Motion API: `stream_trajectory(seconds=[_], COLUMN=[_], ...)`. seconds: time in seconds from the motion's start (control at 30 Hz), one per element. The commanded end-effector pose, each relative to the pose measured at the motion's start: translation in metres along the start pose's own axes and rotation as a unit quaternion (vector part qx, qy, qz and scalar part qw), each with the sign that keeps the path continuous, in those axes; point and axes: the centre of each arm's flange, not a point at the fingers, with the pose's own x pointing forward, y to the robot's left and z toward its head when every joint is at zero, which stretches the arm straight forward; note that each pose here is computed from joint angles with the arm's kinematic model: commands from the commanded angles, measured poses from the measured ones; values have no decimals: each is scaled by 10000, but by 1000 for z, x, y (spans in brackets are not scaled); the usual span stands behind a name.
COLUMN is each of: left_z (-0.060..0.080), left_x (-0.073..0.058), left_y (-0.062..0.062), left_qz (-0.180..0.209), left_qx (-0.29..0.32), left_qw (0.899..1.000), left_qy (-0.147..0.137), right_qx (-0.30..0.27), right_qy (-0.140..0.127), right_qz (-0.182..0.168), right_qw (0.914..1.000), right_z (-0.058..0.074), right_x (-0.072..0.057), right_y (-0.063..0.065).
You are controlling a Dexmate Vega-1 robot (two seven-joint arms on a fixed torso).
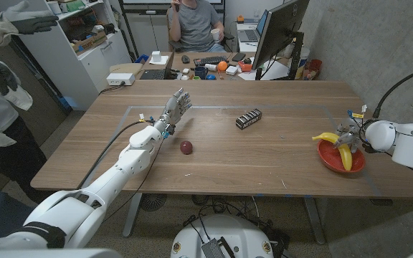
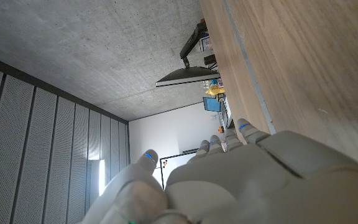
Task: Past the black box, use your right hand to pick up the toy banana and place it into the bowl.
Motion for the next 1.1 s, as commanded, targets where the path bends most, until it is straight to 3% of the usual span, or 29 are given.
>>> stream_trajectory(seconds=[0.03,0.9,1.1], left_z=[1,0,0], left_x=[-3,-3,-3], left_y=[1,6,6], left_qz=[-3,-3,-3], left_qx=[-4,-9,-21], left_qw=[10000,10000,10000], left_qy=[-10,3,13], right_qx=[-151,-309,-323], right_qy=[-13,-20,-40], right_qz=[-124,-282,-541], right_qw=[9998,9991,9980], right_z=[3,12,13], right_x=[-5,-11,-15], right_y=[-5,-13,-17])
